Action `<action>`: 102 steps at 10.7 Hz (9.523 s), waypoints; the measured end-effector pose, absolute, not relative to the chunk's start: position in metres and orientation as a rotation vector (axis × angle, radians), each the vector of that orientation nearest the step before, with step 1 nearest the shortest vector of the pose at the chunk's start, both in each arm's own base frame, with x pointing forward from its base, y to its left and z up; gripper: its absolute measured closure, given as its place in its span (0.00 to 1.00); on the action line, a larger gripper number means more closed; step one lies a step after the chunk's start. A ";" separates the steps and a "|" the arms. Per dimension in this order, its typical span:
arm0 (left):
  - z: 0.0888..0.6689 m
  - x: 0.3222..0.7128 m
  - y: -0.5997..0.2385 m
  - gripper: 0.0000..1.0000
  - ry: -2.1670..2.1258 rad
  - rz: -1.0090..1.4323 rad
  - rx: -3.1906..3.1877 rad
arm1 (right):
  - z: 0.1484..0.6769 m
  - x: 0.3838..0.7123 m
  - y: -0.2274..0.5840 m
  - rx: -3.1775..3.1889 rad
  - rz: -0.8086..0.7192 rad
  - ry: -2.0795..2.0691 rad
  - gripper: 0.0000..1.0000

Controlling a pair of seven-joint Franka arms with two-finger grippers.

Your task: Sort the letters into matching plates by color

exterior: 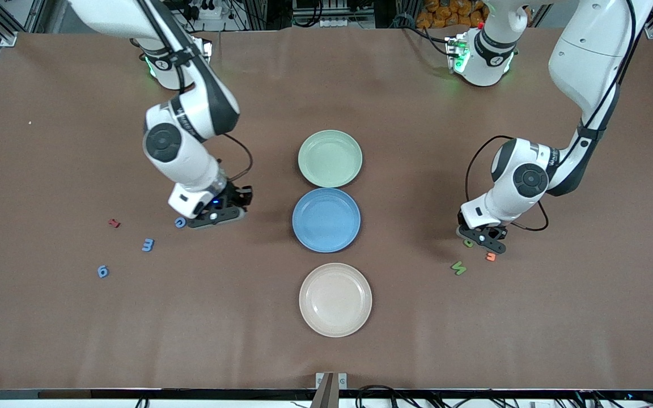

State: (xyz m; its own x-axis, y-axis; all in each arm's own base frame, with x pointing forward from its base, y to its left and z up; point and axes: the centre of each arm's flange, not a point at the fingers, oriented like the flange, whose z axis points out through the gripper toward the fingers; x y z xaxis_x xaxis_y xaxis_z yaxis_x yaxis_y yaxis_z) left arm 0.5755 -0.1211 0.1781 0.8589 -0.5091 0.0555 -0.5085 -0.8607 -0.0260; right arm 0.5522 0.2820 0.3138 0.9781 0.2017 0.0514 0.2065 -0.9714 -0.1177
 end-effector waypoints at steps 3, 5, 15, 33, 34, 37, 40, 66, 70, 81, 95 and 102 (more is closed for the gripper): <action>0.179 0.577 -0.122 0.61 0.820 -0.099 -3.023 | 0.301 0.554 0.360 -2.970 -0.083 -0.428 0.71; 0.182 0.577 -0.130 0.61 0.818 -0.110 -3.041 | 0.273 0.557 0.401 -2.963 -0.078 -0.447 0.71; 0.259 0.606 -0.228 0.61 0.660 -0.123 -3.207 | 0.246 0.559 0.447 -2.954 -0.122 -0.385 0.04; 0.228 0.387 -0.499 0.58 -0.364 0.417 -3.110 | 0.230 0.647 -0.040 -3.136 -0.035 -0.046 0.00; 0.223 0.383 -0.504 0.54 -0.367 0.422 -3.114 | 0.228 0.645 -0.039 -3.135 -0.025 0.019 0.00; 0.223 0.395 -0.505 0.22 -0.395 0.412 -3.127 | 0.217 0.637 -0.036 -3.124 -0.014 0.205 0.00; 0.231 0.451 -0.468 0.00 -0.328 0.279 -3.151 | 0.195 0.625 -0.030 -3.115 -0.023 0.293 0.00; 0.177 0.611 -0.159 0.20 0.765 0.019 -3.037 | 0.275 0.619 0.236 -3.046 -0.136 -0.269 0.73; 0.177 0.613 -0.152 0.41 0.747 0.017 -3.043 | 0.277 0.588 0.349 -2.994 -0.166 -0.475 0.73; 0.199 0.619 -0.173 0.73 0.587 0.015 -3.095 | 0.238 0.557 0.451 -2.946 -0.149 -0.633 0.70; 0.276 0.467 -0.435 0.73 -0.095 0.238 -3.126 | 0.264 0.669 0.215 -3.133 0.013 -0.145 0.00; 0.258 0.364 -0.534 0.70 -0.309 0.321 -3.071 | 0.247 0.678 0.081 -2.986 0.114 1.093 0.00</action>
State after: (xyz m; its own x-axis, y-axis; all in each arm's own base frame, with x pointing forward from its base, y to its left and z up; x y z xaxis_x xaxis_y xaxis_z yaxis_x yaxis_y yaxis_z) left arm 0.3635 -0.5338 0.2576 0.9587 0.2012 -0.2010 0.1934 -0.9794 -0.0583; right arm 0.6776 0.0812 0.2474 0.7614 -0.6461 -0.0535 -0.6432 -0.7632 0.0620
